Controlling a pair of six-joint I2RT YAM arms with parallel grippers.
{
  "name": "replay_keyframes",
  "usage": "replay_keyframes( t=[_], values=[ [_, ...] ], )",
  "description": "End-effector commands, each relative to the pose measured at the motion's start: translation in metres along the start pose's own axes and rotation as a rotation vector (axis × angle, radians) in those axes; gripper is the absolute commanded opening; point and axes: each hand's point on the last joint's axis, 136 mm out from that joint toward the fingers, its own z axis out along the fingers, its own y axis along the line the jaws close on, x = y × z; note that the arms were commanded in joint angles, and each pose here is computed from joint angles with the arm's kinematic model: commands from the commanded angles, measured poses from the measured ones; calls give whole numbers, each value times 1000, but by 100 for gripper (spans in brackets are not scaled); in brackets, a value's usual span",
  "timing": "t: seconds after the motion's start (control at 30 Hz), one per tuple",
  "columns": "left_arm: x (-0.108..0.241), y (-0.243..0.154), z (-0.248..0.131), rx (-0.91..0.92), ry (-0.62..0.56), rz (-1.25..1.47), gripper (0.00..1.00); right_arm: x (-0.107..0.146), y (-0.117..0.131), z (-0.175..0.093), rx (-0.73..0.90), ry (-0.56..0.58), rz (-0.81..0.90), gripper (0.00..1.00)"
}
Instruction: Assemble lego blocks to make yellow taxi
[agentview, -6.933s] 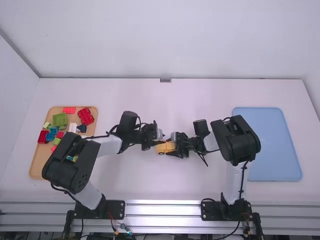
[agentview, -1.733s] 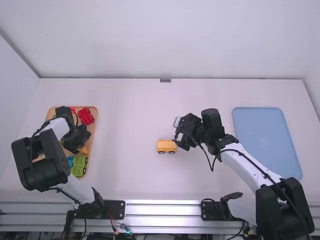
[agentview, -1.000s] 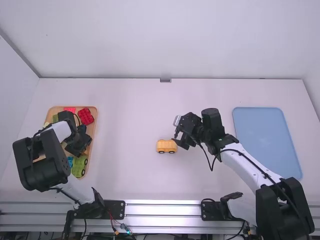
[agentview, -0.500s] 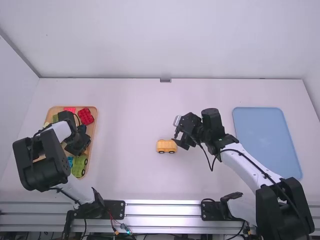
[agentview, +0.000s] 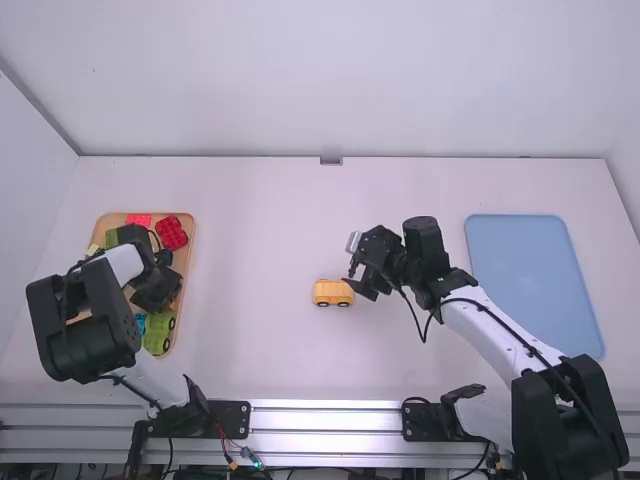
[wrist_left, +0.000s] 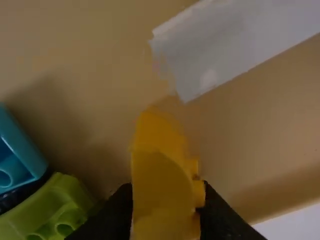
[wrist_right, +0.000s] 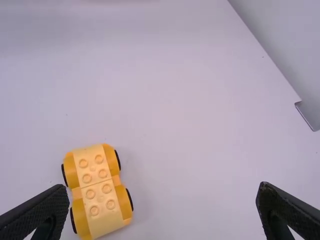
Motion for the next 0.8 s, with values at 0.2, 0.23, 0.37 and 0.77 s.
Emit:
replay_keyframes(
  t=[0.2, 0.23, 0.37, 0.77],
  values=[
    [-10, -5, -5, 3, -27, 16, 21, -7, 3, -2, -12, -34, 0, 99],
    [-13, -7, -8, 6, -34, 16, 18, -9, 3, -2, -16, -45, 1, 99],
    [-27, -6, -24, -17, -87, 8, 10, -20, -9, -3, 27, -88, 132, 99],
    [-4, -88, -126, 434, -298, 390, 2, -54, -46, -15, 114, -267, 443, 99]
  ],
)
